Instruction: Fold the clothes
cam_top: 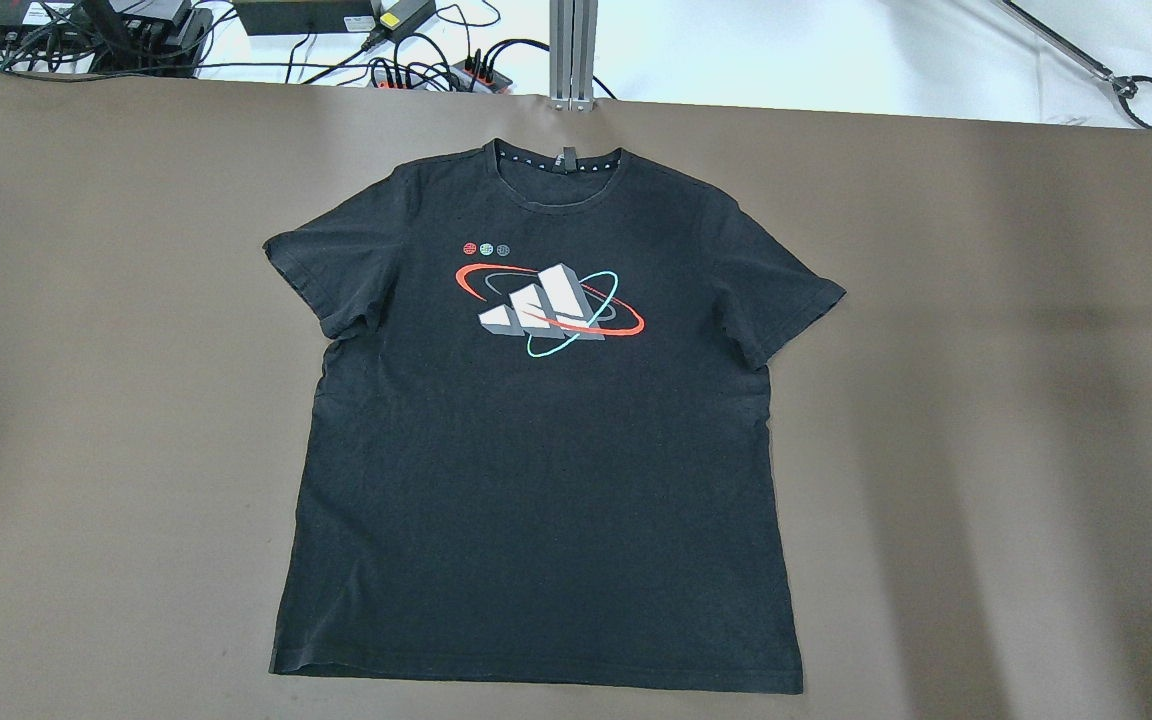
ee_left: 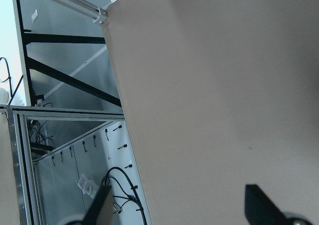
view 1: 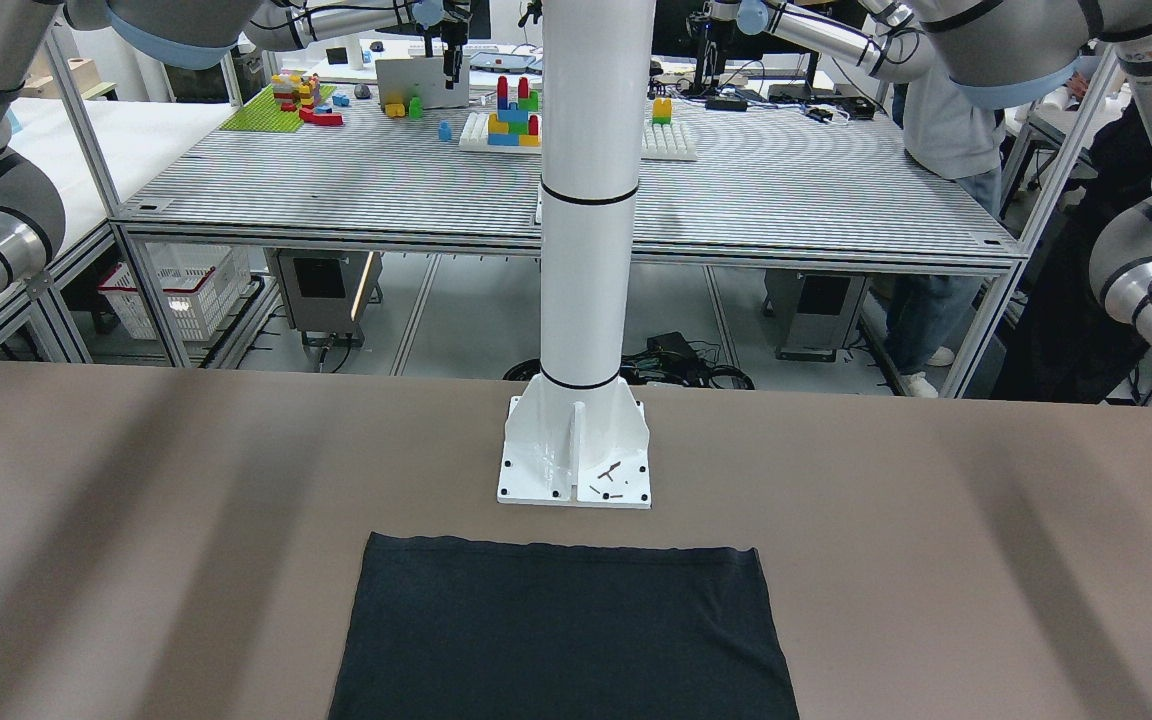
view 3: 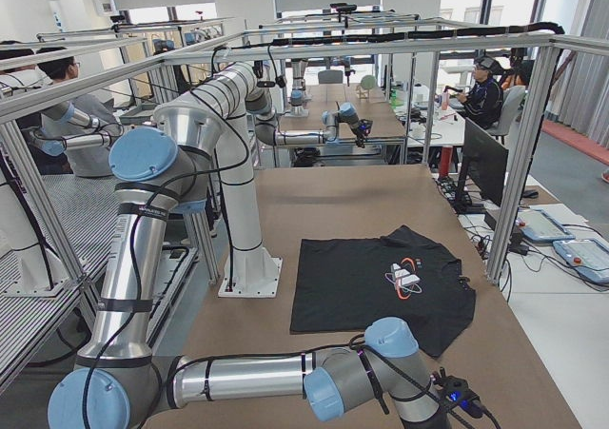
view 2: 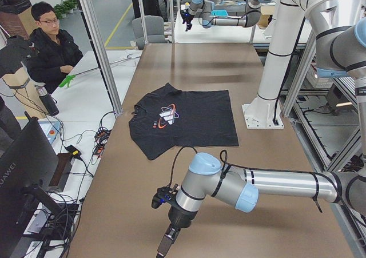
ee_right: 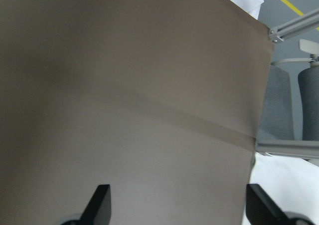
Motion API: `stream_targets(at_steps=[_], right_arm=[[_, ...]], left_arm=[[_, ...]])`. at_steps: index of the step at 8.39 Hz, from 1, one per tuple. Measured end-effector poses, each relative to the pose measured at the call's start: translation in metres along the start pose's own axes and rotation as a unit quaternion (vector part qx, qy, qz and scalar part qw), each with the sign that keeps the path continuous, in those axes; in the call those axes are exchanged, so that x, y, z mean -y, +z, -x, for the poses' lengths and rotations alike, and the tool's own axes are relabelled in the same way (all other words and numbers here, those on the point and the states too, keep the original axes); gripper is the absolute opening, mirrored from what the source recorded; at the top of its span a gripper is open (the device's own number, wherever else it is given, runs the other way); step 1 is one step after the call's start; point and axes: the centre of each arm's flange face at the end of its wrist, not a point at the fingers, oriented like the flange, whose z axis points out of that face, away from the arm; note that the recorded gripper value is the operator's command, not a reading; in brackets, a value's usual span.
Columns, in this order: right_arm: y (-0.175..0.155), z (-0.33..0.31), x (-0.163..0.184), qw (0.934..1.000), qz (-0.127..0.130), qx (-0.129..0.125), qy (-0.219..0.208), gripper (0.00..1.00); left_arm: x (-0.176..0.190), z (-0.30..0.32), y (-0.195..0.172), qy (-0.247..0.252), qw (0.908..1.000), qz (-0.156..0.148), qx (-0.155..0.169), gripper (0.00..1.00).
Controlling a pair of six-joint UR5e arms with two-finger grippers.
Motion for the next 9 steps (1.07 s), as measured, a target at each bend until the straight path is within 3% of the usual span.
stream_targets(at_steps=[2,4,6,7,8,9], right_arm=[[0.009,0.064,0.053,0.9967,-0.014,0.049,0.063,0.95],[0.011,0.140,0.108,0.9851,-0.014,0.109,0.132,0.94],[0.028,0.240,0.155,0.9644,0.011,0.162,0.209,0.87],[0.045,0.282,0.174,0.9505,0.020,0.184,0.250,0.85],[0.066,0.314,0.189,0.9393,0.027,0.199,0.278,0.85],[0.086,0.337,0.202,0.9329,0.030,0.207,0.293,0.82]], left_arm=[[0.000,-0.001,0.000,0.000,1.0000,-0.001,-0.003,0.94],[0.000,-0.004,0.001,-0.006,0.9998,-0.002,-0.019,0.94],[0.002,-0.007,0.000,-0.023,0.9993,-0.005,-0.031,0.94],[0.003,-0.007,0.000,-0.030,0.9990,-0.006,-0.032,0.94],[0.005,-0.007,-0.001,-0.034,0.9988,-0.008,-0.033,0.94],[0.008,-0.008,-0.003,-0.036,0.9987,-0.011,-0.033,0.94]])
